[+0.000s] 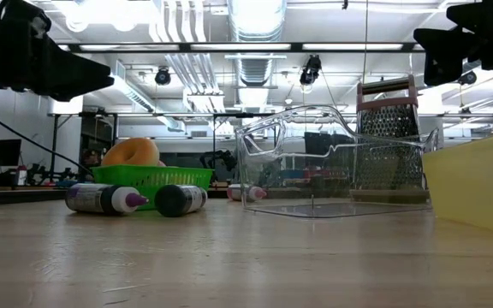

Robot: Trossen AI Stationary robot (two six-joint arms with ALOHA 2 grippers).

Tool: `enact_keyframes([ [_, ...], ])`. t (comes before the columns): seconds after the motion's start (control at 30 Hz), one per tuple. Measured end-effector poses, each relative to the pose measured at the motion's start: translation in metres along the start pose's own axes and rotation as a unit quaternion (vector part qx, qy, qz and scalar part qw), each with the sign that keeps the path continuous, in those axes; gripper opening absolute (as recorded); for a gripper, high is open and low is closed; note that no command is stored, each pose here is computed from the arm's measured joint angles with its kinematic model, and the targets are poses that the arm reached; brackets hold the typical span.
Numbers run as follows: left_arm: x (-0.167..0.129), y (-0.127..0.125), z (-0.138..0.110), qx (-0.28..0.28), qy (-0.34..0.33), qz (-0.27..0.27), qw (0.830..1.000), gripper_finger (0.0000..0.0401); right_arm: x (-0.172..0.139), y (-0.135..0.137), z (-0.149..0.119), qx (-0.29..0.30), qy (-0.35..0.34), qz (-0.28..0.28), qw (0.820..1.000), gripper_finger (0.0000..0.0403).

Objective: Pick & Place Food Item
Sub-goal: Put the bottom black food coloring bottle into the transparent bin

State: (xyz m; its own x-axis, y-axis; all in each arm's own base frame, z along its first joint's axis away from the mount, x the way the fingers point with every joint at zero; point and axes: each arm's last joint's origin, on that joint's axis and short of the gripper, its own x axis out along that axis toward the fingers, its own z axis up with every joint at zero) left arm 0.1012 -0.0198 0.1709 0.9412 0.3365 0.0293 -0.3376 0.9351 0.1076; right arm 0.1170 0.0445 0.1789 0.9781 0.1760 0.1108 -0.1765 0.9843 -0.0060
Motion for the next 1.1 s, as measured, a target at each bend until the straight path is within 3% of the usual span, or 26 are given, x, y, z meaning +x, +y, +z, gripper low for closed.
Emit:
enact_keyframes([
  [0.17,0.0,-0.001,-0.001,0.001,0.001,-0.02,1.0,0.0287,0.0,0.0,0.0,0.001,0.0,0.0,1.0,0.0214],
  [0.4,-0.002,-0.008,0.006,-0.02,0.011,-0.156,0.987,0.0287,0.0,0.0,0.0,0.011,0.0,0.004,1.0,0.0215],
  [0.6,-0.005,-0.011,0.017,-0.048,0.0,-0.258,0.965,0.0287,0.0,0.003,0.0,0.028,0.0,0.05,0.998,0.0214],
  [0.8,-0.003,-0.01,0.012,-0.045,0.005,-0.254,0.966,0.0287,0.0,-0.001,0.001,-0.008,-0.004,0.026,1.0,0.0214],
  [1.1,0.004,-0.001,0.008,-0.066,0.012,-0.244,0.967,0.0275,0.003,-0.021,0.002,-0.012,-0.011,0.008,1.0,0.0214],
])
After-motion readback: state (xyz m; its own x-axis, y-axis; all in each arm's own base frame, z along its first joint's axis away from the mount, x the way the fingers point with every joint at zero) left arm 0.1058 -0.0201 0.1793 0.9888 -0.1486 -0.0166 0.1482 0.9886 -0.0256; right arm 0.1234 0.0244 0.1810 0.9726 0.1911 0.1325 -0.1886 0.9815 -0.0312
